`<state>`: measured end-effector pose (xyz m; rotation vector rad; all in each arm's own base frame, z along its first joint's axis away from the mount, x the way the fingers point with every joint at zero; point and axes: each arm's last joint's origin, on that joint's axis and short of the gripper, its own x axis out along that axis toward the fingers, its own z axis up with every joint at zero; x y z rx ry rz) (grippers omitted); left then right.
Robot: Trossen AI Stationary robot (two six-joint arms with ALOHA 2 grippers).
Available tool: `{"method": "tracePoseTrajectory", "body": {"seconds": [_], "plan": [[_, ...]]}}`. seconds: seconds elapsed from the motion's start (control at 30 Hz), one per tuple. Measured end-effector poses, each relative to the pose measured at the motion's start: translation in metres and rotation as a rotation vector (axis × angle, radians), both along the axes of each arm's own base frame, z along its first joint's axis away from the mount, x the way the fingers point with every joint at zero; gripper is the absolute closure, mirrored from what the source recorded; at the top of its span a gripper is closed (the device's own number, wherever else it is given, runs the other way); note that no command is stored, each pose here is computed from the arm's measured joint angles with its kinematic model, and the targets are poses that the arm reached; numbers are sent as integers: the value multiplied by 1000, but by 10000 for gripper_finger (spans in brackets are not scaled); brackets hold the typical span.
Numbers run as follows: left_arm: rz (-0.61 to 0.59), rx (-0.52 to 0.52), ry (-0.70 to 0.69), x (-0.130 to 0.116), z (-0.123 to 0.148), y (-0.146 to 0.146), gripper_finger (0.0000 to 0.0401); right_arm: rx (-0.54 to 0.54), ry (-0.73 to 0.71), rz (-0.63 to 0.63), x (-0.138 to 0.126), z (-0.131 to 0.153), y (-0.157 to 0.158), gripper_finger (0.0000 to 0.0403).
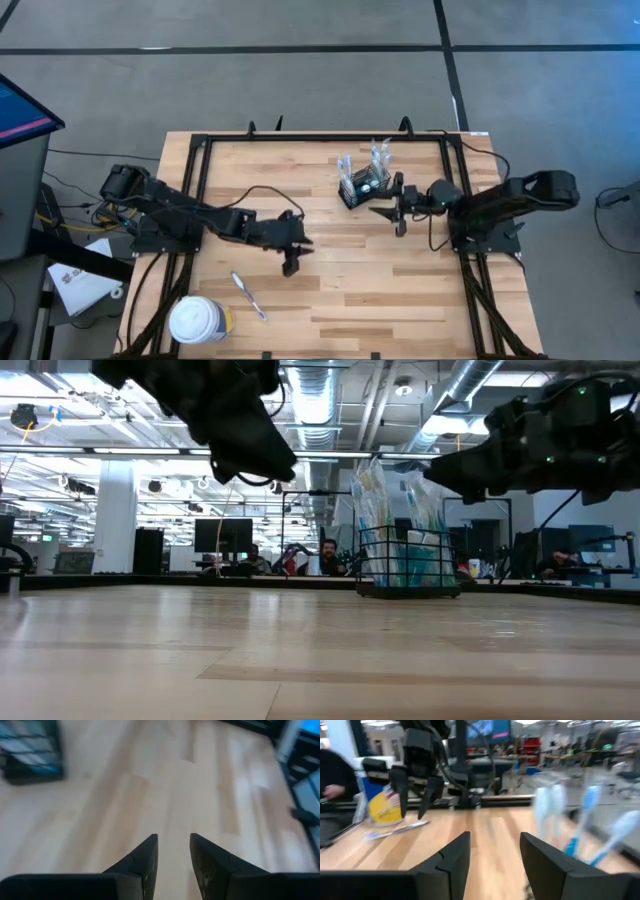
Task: Pick & Place toothbrushing station
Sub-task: Put the purple toothbrush into the mesh organizer
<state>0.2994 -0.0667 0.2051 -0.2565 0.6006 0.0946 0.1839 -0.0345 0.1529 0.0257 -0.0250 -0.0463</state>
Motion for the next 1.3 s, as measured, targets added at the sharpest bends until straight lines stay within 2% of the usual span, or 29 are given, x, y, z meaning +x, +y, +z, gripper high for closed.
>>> {"method": "tracePoseTrajectory", "body": {"seconds": [0.27, 0.63, 1.3], "plan": [[-185, 3, 22, -16, -2, -47, 293, 3, 39, 87, -3, 3, 17, 252], [-421, 121, 57, -41, -6, -90, 293, -3, 4, 178, -4, 9, 33, 274], [-487, 170, 146, -55, -14, -102, 293, -3, 5, 205, -4, 9, 39, 281]]}}
